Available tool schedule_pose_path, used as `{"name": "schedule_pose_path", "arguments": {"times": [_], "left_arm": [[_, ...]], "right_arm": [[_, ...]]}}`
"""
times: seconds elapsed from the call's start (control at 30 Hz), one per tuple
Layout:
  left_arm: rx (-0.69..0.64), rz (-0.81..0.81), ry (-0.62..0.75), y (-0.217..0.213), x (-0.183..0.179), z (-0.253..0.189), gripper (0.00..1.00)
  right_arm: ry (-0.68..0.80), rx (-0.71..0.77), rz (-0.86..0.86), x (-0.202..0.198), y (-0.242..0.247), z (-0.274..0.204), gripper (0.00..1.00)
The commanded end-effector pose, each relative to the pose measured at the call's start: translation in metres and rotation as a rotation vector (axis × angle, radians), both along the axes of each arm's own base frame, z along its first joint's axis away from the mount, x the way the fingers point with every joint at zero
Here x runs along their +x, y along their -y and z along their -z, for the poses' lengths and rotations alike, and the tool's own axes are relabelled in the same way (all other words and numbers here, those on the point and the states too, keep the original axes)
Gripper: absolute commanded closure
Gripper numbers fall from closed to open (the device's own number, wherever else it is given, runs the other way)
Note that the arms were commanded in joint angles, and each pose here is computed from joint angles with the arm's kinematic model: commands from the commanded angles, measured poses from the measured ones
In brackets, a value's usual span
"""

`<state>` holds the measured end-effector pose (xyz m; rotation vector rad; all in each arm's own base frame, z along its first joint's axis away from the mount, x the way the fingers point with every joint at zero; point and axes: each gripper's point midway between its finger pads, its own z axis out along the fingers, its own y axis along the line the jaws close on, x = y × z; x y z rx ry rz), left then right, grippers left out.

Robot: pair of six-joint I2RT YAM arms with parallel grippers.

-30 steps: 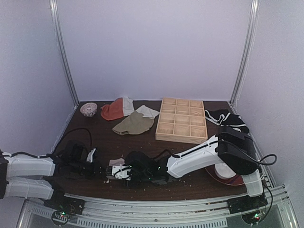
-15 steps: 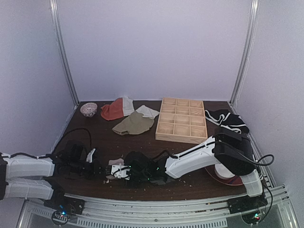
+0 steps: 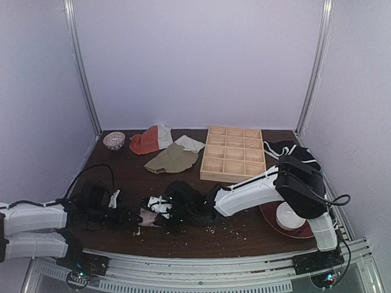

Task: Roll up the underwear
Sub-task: Roll the underwear at the center of the board.

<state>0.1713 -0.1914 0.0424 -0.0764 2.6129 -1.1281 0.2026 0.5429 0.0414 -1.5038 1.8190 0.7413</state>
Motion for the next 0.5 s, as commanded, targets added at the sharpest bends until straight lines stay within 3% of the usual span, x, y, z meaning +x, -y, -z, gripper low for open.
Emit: {"name": "schedule_pose_path", "arguments": {"times": [0.0, 0.47], "left_arm": [[0.004, -0.047, 0.032, -0.0046, 0.0104, -0.0125, 0.57], [0.005, -0.089, 0.04, -0.0119, 0.0132, -0.0151, 0.54]], "right_arm": [[-0.248, -0.018, 0.04, 0.0038, 0.0142, 0.0116, 1.0], [-0.658, 0.035, 0.048, 0.0081, 0.0137, 0.0175, 1.0]]}}
